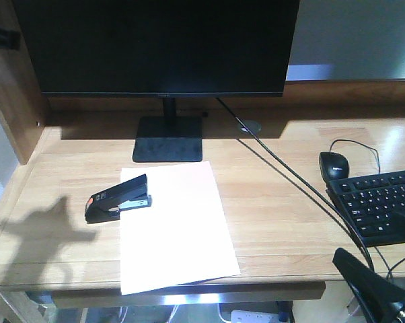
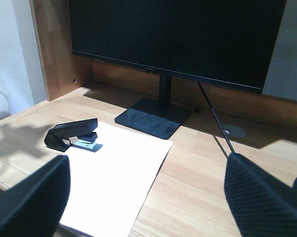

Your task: Grab stapler and paper to desk for stapling

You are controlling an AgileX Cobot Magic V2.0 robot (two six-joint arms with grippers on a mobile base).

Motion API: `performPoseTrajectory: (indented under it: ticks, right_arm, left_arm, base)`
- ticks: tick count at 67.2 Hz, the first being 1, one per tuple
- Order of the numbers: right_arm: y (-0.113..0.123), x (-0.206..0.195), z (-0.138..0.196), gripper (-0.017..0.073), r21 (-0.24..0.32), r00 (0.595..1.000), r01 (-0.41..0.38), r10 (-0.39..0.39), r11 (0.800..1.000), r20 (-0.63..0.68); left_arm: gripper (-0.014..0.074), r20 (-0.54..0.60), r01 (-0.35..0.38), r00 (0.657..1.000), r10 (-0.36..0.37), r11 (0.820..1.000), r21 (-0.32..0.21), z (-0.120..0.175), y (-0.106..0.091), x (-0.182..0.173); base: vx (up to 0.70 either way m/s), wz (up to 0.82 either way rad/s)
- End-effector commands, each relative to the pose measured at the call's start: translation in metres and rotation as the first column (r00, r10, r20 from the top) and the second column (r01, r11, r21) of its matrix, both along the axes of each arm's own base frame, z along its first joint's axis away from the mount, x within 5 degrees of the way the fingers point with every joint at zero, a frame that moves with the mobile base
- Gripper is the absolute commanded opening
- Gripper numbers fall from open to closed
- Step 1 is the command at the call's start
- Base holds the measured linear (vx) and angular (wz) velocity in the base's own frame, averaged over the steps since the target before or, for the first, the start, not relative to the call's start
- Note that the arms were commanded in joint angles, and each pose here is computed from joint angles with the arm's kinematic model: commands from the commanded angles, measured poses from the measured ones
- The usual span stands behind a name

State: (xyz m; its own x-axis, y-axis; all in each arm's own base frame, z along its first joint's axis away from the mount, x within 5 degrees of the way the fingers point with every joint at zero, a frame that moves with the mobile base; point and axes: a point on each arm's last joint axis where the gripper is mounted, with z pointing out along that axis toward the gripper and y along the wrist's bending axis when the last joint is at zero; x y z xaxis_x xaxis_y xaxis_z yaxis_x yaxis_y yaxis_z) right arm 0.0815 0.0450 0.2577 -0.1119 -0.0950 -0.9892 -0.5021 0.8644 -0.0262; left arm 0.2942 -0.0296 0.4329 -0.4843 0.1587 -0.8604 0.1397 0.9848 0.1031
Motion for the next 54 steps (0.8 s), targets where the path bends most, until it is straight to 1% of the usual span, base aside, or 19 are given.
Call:
performPoseTrajectory:
  ticks: [1, 6, 11, 19, 26, 34, 35, 36, 37, 38, 45, 46, 47, 50, 54]
  right_arm:
    - [-0.002, 0.002, 0.009, 0.0594, -0.009, 0.999, 0.026, -0.026, 1.0, 0.026]
    - [-0.002, 0.002, 0.009, 0.0594, -0.009, 0.999, 0.026, -0.026, 1.0, 0.026]
    - [-0.002, 0.002, 0.009, 0.0594, -0.009, 0.999, 0.026, -0.026, 1.0, 0.026]
    - [-0.002, 0.002, 0.009, 0.0594, -0.009, 0.999, 0.026, -0.026, 1.0, 0.026]
    - [-0.002, 0.002, 0.009, 0.0594, -0.007, 0.999, 0.026, -0.026, 1.0, 0.026]
    - [-0.002, 0.002, 0.009, 0.0594, -0.007, 0.999, 0.026, -0.026, 1.0, 0.026]
    - [-0.002, 0.002, 0.009, 0.0594, -0.007, 0.999, 0.026, -0.026, 1.0, 0.026]
    - [-0.002, 0.002, 0.009, 0.0594, -0.007, 0.999, 0.026, -0.026, 1.0, 0.026]
    - [-0.002, 0.002, 0.009, 0.0594, -0.007, 0.999, 0.026, -0.026, 1.0, 0.026]
    - [-0.002, 0.002, 0.009, 0.0594, -0.007, 0.999, 0.026, -0.026, 1.0, 0.026]
    - [-0.002, 0.002, 0.009, 0.0594, -0.007, 0.999, 0.026, -0.026, 1.0, 0.026]
    - [-0.002, 0.002, 0.009, 0.0594, -0.007, 0.999, 0.026, -0.026, 1.0, 0.026]
    - [-0.002, 0.002, 0.009, 0.0594, -0.007, 0.999, 0.026, -0.026, 1.0, 0.026]
    - [-0.002, 0.002, 0.009, 0.0594, -0.007, 0.999, 0.026, -0.026, 1.0, 0.026]
    - [-0.002, 0.002, 0.009, 0.0594, -0.008, 0.999, 0.026, -0.026, 1.0, 0.026]
  left_arm:
    - [-0.0006, 0.183, -0.006, 0.983, 0.019, 0.997, -0.073, 0.037, 0.001, -0.024]
    - [-0.0006, 0.254, -0.001, 0.967, 0.024, 0.996, -0.088, 0.05, 0.003, -0.041]
    - [-0.0006, 0.327, 0.007, 0.945, 0.025, 0.995, -0.095, 0.055, 0.004, -0.057]
    - [-0.0006, 0.422, 0.021, 0.906, 0.025, 0.994, -0.104, 0.05, 0.007, -0.082]
    - [-0.0006, 0.467, 0.028, 0.884, 0.029, 0.993, -0.115, 0.031, 0.009, -0.102]
    - [-0.0006, 0.483, 0.033, 0.875, 0.031, 0.992, -0.122, 0.002, 0.011, -0.124]
    - [-0.0006, 0.495, 0.035, 0.868, 0.031, 0.992, -0.123, 0.0, 0.012, -0.13]
    - [-0.0006, 0.489, 0.034, 0.872, 0.031, 0.992, -0.123, -0.006, 0.012, -0.132]
    - [-0.0006, 0.503, 0.036, 0.864, 0.031, 0.992, -0.124, -0.007, 0.013, -0.138]
    - [-0.0006, 0.498, 0.036, 0.866, 0.031, 0.992, -0.123, -0.014, 0.013, -0.14]
    - [-0.0006, 0.525, 0.042, 0.851, 0.032, 0.991, -0.127, -0.04, 0.015, -0.163]
    - [-0.0006, 0.539, 0.044, 0.842, 0.032, 0.991, -0.128, -0.042, 0.016, -0.168]
    - [-0.0006, 0.535, 0.044, 0.844, 0.032, 0.991, -0.128, -0.049, 0.016, -0.17]
    - [-0.0006, 0.553, 0.047, 0.833, 0.032, 0.99, -0.129, -0.06, 0.017, -0.18]
    - [-0.0006, 0.594, 0.056, 0.804, 0.035, 0.99, -0.133, -0.077, 0.018, -0.194]
  base:
    - [0.0, 0.0]
    - [0.0, 0.0]
    - [0.0, 0.0]
    - [0.0, 0.0]
    - [0.0, 0.0]
    - [0.0, 0.0]
    - [0.0, 0.0]
    - [0.0, 0.0]
    - [0.0, 0.0]
    - [0.0, 0.0]
    - [0.0, 0.0]
    - [0.0, 0.0]
    - [0.0, 0.0]
    - [0.0, 0.0]
    - [0.0, 0.0]
